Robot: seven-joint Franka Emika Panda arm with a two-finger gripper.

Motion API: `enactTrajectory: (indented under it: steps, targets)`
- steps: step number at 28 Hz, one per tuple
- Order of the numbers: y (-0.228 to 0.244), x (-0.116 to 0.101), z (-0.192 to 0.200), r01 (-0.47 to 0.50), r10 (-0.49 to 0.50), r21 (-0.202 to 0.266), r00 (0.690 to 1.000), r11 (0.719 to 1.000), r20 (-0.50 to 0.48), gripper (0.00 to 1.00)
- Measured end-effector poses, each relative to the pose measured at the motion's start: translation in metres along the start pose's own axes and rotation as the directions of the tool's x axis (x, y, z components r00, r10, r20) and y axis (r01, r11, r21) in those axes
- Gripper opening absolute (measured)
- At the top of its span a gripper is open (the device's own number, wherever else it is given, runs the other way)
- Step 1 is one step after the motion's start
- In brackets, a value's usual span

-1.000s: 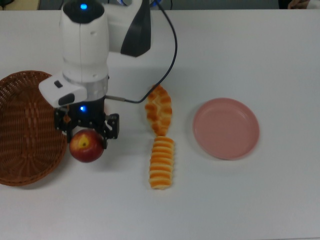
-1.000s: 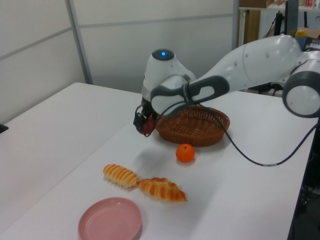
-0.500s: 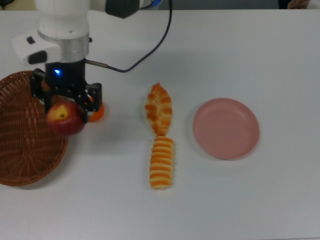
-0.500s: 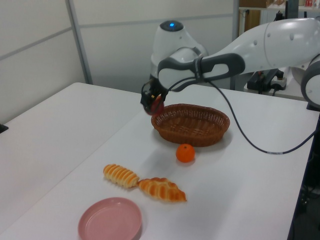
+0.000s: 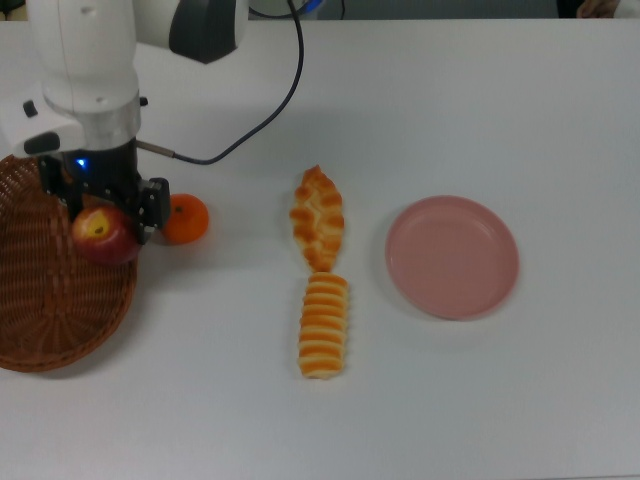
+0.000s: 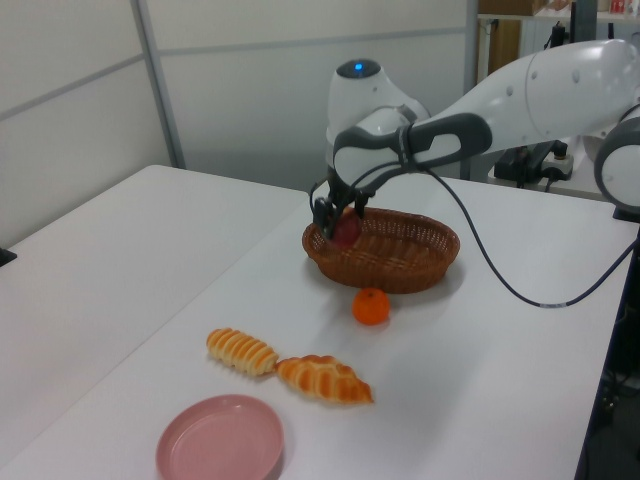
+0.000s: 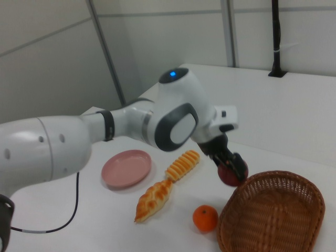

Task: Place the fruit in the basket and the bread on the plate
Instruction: 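Carry the apple over the basket and release it inside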

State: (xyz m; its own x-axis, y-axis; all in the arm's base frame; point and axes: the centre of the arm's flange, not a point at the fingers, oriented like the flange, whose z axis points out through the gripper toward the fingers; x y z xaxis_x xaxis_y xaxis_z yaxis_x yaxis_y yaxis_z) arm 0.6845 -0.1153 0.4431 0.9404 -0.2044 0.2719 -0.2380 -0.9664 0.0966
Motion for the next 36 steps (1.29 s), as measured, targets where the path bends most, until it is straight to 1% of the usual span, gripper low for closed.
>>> enactTrajectory:
  steps: [3,5,9,12,14,17,19,22,26,29,36]
  targets:
    - [0.013,-0.003,0.021,-0.016,0.017,-0.011,0.999,1.0,0.03,0.9]
    - [0.034,-0.003,0.033,-0.045,0.046,-0.022,0.998,0.999,0.045,0.9]
    - [0.087,-0.003,0.038,-0.112,0.114,-0.042,0.993,0.993,0.038,0.9]
    - [0.119,-0.005,0.04,-0.121,0.123,-0.054,0.992,0.991,0.028,0.9]
    - [0.127,-0.005,0.046,-0.118,0.119,-0.056,0.993,0.991,0.016,0.9]
    - [0.126,-0.004,0.066,-0.094,0.094,-0.064,0.996,0.993,-0.004,0.9]
    - [0.12,-0.005,0.084,-0.072,0.072,-0.071,0.997,0.995,-0.004,0.9]
    - [0.111,-0.006,0.099,-0.054,0.054,-0.071,0.999,0.996,0.002,0.9]
    - [0.108,-0.003,0.096,-0.049,0.049,-0.07,0.999,0.996,-0.007,0.9]
    - [0.106,0.001,0.089,-0.047,0.045,-0.069,0.999,0.996,-0.022,0.99]
    - [0.099,0.01,0.067,-0.04,0.036,-0.066,0.998,0.997,-0.058,1.0]
